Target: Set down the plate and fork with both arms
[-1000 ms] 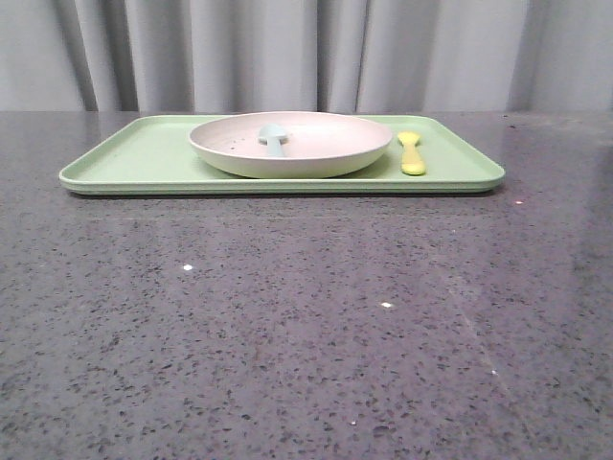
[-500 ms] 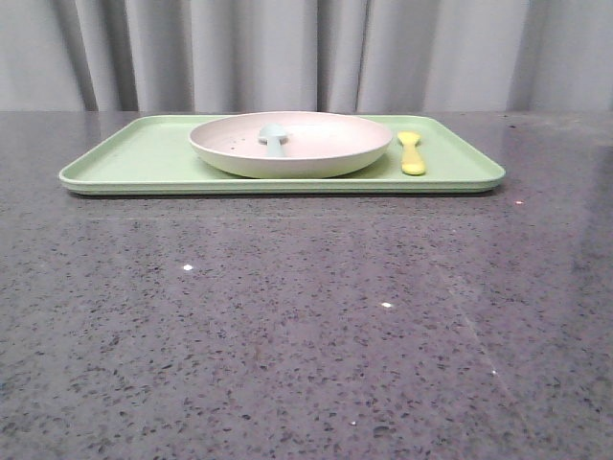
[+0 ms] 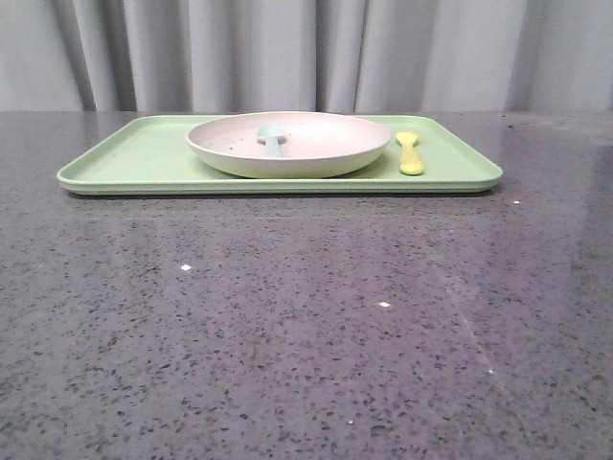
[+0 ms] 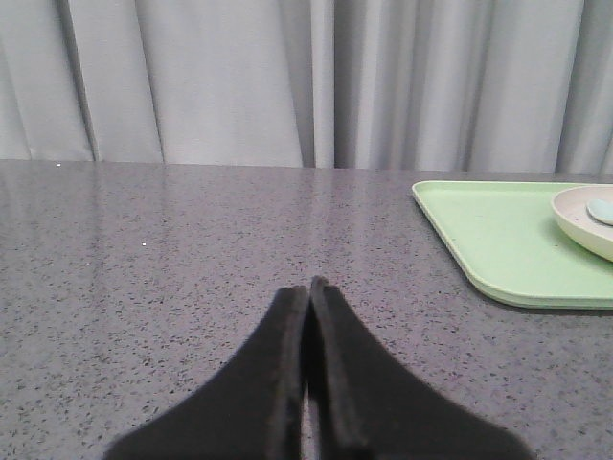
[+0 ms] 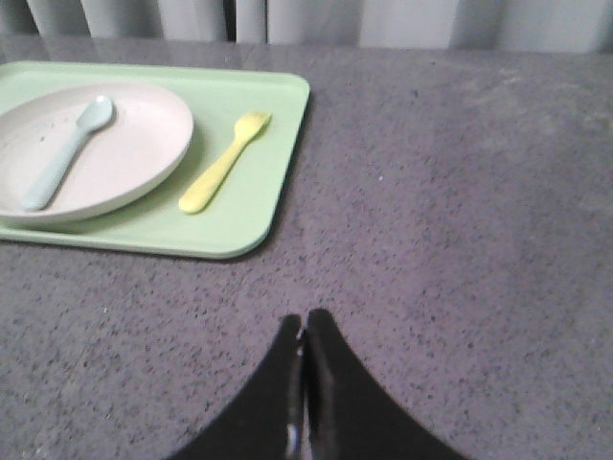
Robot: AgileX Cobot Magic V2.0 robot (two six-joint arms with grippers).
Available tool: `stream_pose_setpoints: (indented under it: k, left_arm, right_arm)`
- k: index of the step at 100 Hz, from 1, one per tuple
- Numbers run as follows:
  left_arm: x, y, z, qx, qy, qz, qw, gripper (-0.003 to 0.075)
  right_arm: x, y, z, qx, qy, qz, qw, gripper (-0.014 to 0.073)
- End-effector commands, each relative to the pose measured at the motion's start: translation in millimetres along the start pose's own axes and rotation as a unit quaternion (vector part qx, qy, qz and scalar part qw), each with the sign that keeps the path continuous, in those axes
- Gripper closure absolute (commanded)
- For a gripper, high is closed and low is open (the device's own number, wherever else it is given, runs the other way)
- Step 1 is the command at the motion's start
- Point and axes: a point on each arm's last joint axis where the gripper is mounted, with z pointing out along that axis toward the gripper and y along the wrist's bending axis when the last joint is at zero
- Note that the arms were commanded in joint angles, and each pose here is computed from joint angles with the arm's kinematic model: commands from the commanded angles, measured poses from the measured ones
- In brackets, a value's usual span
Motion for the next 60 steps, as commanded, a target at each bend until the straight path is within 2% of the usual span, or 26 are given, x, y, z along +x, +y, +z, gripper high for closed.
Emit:
stream_pose_setpoints:
  k: [1, 14, 26, 45, 60]
  left_arm:
    - [-5, 0, -3, 0.002, -0.051, -0.005, 0.999, 0.0741]
    - [-5, 0, -3, 0.002, -0.051, -0.005, 0.999, 0.0741]
    - [-5, 0, -3, 0.002, -0.051, -0.005, 0.999, 0.0741]
    - [-5, 0, -3, 0.002, -0.051, -0.005, 0.999, 0.0741]
    - [-5, 0, -3, 0.002, -0.051, -0.005, 0.999, 0.0741]
  right_arm:
    - [-9, -2, -4, 0.001, -0.103, -0.004, 0.995, 0.0603]
    - [3, -7, -7, 0.014, -0.176, -0.002, 0.984, 0.0603]
    - [18, -12, -12, 0.029, -0.214, -0.003, 0.976, 0.0603]
    - [50, -18, -17, 0.055, -0.224, 0.012, 0.973, 0.0603]
    - [74, -21, -17, 0.062, -0.207, 0.023, 0.976, 0.0603]
